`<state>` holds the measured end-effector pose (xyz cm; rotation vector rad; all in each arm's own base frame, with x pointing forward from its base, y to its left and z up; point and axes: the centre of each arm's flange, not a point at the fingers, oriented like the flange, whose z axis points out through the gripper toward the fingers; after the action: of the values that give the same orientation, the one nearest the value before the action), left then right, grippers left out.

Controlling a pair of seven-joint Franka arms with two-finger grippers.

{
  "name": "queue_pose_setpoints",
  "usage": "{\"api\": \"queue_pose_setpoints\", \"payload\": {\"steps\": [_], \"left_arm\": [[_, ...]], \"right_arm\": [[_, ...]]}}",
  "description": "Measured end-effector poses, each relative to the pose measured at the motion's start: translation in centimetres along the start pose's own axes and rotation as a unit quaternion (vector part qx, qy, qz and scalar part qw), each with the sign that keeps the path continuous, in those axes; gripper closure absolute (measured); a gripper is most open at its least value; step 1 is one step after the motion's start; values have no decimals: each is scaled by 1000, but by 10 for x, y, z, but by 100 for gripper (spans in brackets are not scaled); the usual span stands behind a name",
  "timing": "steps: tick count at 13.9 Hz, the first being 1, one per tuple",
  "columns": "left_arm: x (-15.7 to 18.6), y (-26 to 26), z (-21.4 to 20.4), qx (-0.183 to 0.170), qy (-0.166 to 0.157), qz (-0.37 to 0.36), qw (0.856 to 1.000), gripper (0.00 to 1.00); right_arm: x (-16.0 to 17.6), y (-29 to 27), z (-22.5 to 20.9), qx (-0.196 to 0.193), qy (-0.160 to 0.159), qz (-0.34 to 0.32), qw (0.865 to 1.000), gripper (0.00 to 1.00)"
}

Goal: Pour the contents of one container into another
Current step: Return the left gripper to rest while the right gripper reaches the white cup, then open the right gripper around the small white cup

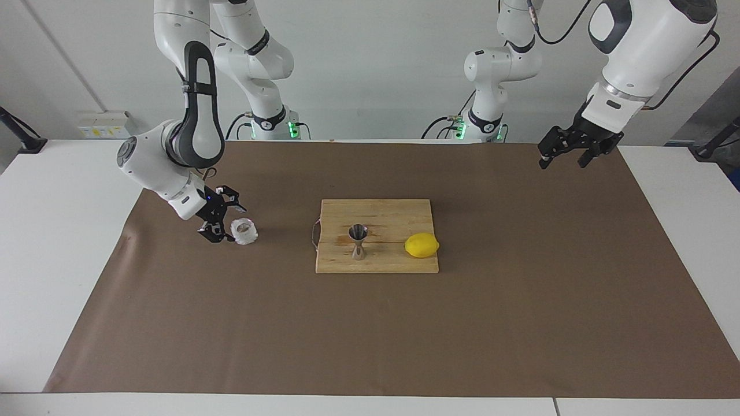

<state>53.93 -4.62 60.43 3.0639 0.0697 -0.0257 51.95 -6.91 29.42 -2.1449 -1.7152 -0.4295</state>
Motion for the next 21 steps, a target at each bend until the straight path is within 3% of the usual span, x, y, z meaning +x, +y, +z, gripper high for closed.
{"api": "queue_pose_setpoints", "payload": {"steps": [1,4,7,10,16,18,21], "left_arm": [[0,-1,1,7,-1,1,1000,0],[-1,0,4,27,-7,7,1000,0],[-3,3,5,31,-12,12,999,0],[-3,4,3,31,-10,14,999,0],[-12,9,-6,32,-11,19,999,0],[-15,9,-10,32,-9,20,999,0],[-18,9,-15,32,-5,20,999,0]], "right_arm": [[0,0,0,-1,1,1,1000,64],[2,0,0,-3,9,6,1000,99],[5,1,1,-4,11,5,1000,99],[7,1,2,-4,11,3,1000,71],[22,4,6,-20,12,-5,1000,0],[26,4,10,-24,27,-12,999,0],[24,9,12,-44,18,-40,998,0]]}}
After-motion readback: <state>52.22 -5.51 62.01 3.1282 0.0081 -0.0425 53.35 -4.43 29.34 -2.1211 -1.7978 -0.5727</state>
